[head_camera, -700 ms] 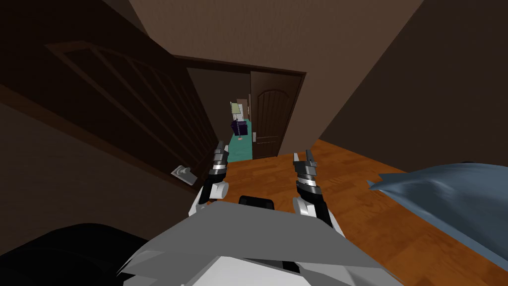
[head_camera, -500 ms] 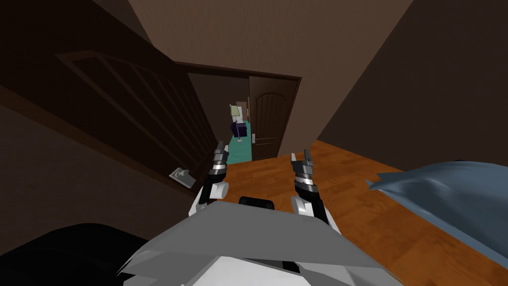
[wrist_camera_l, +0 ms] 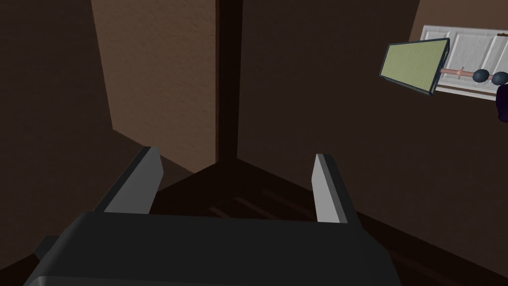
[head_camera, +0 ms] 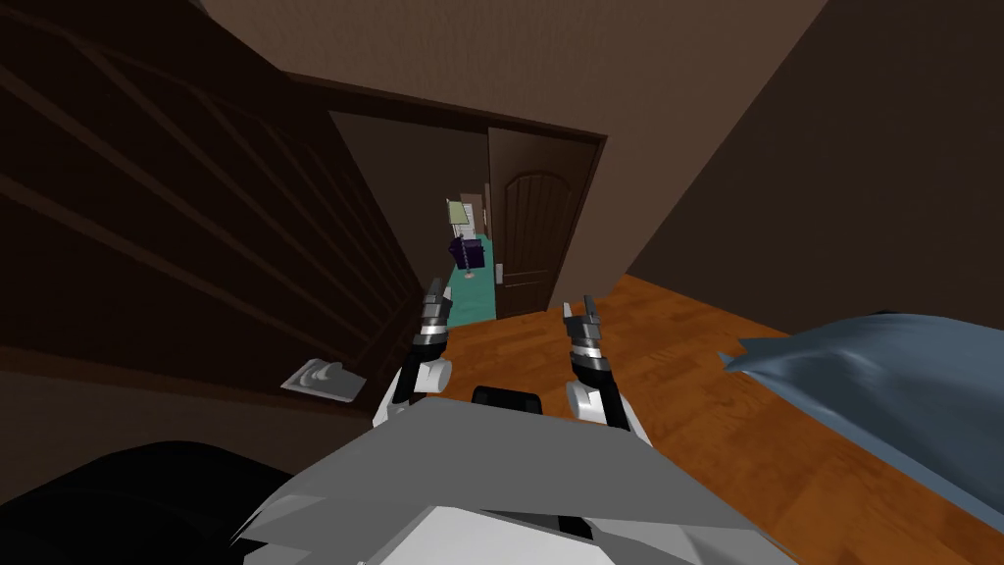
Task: Pull the door open
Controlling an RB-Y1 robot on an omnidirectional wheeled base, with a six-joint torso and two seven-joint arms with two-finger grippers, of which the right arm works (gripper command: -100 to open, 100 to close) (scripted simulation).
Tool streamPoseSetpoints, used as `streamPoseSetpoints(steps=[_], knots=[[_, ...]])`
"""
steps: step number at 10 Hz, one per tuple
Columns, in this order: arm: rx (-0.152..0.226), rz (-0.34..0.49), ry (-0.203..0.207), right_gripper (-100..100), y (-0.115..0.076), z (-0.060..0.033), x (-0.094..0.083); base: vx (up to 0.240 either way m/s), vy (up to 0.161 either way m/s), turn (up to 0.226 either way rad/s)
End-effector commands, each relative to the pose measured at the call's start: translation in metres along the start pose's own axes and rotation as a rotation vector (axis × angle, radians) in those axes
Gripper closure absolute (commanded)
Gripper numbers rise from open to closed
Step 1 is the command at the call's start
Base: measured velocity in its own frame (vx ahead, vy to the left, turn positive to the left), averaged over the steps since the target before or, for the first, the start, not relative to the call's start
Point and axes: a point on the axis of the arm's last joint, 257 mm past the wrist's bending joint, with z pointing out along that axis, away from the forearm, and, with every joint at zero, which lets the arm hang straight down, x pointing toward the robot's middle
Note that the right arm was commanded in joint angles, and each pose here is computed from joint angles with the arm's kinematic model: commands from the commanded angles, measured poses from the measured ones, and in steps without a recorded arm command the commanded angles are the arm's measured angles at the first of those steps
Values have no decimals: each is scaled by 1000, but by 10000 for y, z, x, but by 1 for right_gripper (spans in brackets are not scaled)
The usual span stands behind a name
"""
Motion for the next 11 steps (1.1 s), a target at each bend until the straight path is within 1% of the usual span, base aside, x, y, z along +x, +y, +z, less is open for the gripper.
streamPoseSetpoints(steps=[1, 6, 11], knots=[[20, 32, 27, -100, -153, 43, 127, 137, 82, -116], [64, 91, 85, -100, -478, 95, 397, 109, 46, -74], [117, 148, 155, -100, -829, 128, 724, 85, 60, -87]])
